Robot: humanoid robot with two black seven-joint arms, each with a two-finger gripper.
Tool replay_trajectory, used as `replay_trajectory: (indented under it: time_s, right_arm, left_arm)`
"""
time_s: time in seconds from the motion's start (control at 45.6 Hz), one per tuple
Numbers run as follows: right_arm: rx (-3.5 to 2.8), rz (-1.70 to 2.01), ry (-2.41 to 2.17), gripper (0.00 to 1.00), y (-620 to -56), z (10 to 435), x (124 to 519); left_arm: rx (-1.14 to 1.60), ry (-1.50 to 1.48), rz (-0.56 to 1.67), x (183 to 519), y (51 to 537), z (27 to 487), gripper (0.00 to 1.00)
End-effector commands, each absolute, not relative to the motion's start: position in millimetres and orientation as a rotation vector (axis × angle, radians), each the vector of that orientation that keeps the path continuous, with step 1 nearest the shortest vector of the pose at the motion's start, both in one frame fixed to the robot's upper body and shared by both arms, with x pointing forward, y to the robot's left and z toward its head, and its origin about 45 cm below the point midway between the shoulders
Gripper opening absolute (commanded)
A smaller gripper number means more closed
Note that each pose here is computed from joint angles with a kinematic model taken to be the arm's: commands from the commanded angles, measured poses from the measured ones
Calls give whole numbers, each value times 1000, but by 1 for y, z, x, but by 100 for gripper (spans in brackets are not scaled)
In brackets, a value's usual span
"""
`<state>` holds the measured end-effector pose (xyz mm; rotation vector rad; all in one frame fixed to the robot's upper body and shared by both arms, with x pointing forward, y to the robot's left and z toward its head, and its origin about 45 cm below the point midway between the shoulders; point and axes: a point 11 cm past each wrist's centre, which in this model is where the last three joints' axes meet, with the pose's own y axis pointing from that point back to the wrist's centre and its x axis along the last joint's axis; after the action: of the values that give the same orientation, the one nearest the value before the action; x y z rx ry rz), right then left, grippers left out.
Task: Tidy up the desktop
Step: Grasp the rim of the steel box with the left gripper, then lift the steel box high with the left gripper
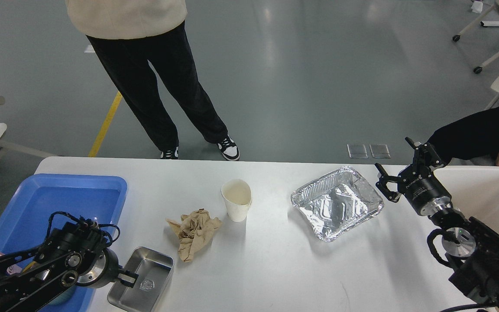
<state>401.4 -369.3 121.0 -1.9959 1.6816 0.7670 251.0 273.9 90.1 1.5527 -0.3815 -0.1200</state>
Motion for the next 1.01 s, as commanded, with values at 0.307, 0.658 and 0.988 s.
replay_trajectory:
  time_s: [0.307, 0.658, 0.988]
  right_arm:
    - [-1996, 765, 1681, 100, -368, 122, 403]
    - [-1997, 762, 1682, 100, -370, 123, 403]
    - [-2007, 755, 1685, 100, -371, 125, 404]
  left_arm:
    - [1462, -397, -107, 262, 255, 112, 0]
    - [1357, -484, -19, 293, 238, 175, 0]
    - [1226, -603, 204, 348, 230, 281, 0]
